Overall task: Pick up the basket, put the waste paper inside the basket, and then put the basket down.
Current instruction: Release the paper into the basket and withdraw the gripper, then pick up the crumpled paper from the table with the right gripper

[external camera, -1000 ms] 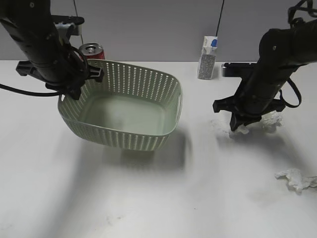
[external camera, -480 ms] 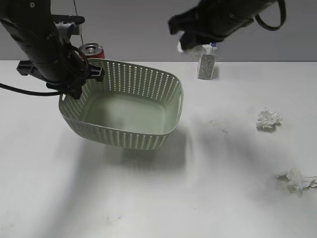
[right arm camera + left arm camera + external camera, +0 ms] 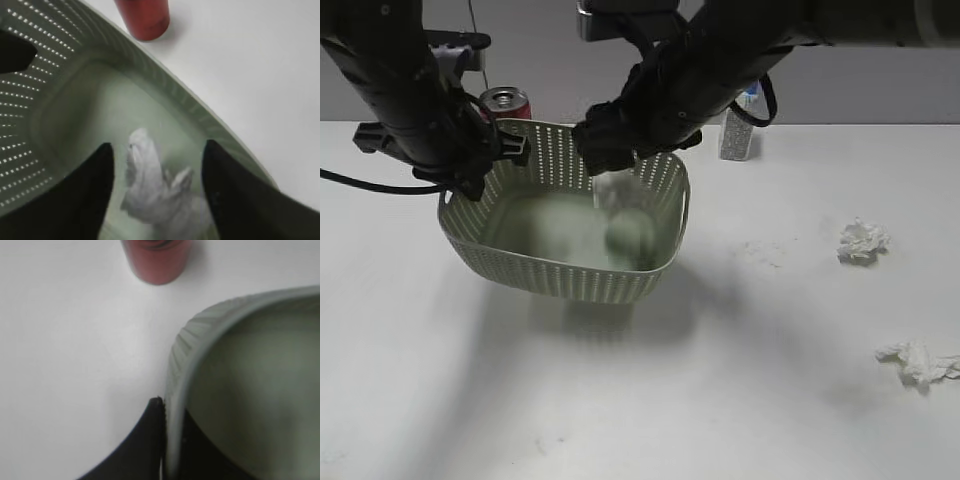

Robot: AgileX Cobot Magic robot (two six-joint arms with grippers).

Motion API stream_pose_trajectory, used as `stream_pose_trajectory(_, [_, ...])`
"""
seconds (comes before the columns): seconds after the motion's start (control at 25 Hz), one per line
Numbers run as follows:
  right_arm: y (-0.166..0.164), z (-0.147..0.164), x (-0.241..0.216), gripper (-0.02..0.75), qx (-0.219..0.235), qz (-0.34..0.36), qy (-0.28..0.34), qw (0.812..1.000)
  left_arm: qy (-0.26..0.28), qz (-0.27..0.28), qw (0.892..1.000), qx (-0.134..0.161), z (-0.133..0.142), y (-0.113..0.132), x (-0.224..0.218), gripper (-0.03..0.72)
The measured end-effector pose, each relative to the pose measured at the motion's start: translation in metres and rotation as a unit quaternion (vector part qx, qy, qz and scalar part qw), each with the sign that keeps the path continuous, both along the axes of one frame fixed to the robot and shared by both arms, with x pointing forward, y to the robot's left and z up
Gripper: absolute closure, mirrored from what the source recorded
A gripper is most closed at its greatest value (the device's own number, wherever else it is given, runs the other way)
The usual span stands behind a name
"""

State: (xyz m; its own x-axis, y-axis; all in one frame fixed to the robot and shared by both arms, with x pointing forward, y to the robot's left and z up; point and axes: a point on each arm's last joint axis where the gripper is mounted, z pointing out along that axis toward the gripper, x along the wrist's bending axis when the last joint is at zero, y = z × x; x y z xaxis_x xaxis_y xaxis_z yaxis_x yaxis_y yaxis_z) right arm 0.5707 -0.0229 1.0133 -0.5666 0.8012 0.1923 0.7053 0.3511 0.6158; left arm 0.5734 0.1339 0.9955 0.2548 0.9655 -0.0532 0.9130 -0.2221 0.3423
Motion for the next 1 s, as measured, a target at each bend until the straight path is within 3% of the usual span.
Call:
stream_pose_trajectory(0.08, [0.000,-0.001,0.000,0.169,-0.001,0.000,0.003,1.000,0.003,0.000,1.000,0.001,0.000,0.000,0.000,0.688])
stream_pose_trajectory(0.16, [0.001,0.004,0.001,0.099,-0.003,0.004,0.005,1.000,0.003,0.000,1.000,0.002,0.000,0.000,-0.001,0.688])
stream_pose_trajectory(0.36, [-0.012,0.023,0.010,0.116,-0.061,0.007,0.005,0.998,0.003,0.000,1.000,0.002,0.000,0.000,-0.001,0.688])
stream_pose_trajectory(0.6, [-0.085,0.031,0.041,0.130,-0.119,-0.095,0.039,0.988,0.005,0.000,1.000,0.003,0.000,0.001,-0.001,0.688])
stream_pose_trajectory(0.8, [-0.160,-0.001,0.058,0.142,-0.133,-0.192,0.095,0.968,0.005,0.000,1.000,0.003,0.000,0.001,-0.001,0.688])
stream_pose_trajectory(1.0, [-0.212,-0.043,0.056,0.146,-0.108,-0.285,0.116,0.945,0.005,0.000,1.000,0.003,0.000,0.001,-0.001,0.688])
